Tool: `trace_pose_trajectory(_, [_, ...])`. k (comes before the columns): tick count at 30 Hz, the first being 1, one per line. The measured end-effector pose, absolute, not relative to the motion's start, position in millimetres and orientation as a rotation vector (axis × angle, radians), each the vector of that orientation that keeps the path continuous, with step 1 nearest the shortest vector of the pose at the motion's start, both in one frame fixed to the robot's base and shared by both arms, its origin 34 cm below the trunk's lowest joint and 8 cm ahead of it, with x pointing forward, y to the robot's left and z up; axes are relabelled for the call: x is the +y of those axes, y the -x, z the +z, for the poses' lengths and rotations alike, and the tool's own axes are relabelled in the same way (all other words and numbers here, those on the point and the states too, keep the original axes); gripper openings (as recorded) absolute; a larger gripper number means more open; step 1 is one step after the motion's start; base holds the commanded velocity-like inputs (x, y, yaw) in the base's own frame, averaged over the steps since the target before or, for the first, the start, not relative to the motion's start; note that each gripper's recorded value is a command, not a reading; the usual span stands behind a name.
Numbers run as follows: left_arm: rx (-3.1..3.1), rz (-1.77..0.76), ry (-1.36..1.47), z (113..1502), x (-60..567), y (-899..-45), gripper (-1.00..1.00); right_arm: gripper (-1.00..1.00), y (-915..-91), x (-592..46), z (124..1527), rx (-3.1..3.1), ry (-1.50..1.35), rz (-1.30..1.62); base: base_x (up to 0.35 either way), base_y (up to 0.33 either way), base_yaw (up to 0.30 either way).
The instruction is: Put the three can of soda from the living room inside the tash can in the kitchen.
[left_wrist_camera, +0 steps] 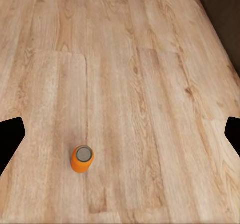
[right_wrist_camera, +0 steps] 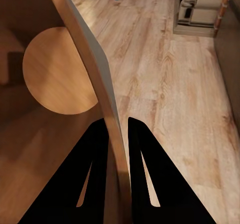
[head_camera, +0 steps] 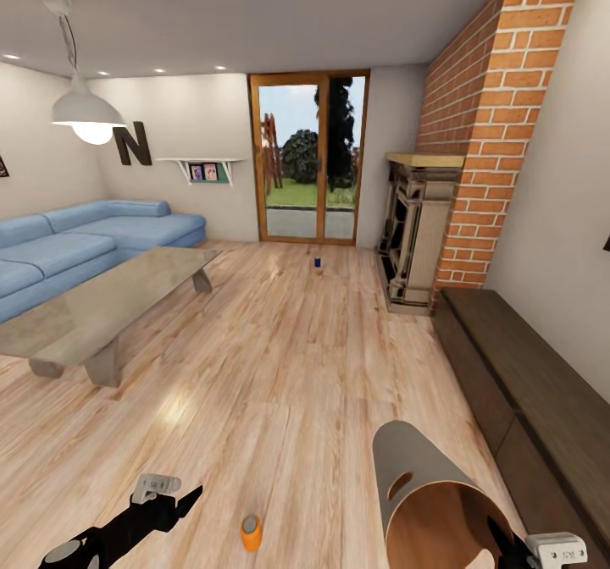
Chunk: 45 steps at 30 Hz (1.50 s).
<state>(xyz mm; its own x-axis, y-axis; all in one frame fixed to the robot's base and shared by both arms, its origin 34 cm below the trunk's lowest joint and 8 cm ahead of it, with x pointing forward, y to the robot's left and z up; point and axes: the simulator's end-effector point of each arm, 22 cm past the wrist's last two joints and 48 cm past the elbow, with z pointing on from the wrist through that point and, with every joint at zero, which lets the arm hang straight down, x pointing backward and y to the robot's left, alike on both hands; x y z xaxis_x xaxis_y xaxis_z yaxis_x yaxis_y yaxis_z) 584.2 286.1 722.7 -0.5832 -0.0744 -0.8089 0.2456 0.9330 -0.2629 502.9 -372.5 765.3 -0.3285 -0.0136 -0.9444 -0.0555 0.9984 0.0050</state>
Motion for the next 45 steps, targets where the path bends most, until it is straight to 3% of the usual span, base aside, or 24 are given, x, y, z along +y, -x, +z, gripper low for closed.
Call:
trace_pose_trajectory(22, [2.157,-0.422,-0.118,721.6,288.0,-584.6,1.0,-1.0,-503.0,-372.8,765.5,1.905,0.047,0.043,0.289,0.0,0.0])
trace_pose_trajectory(45, [2.158,-0.391,-0.088,703.2,294.4,-586.9,1.0,-1.0,-507.6,-370.6,754.4,1.891,0.059,0.042,0.019,0.0,0.0])
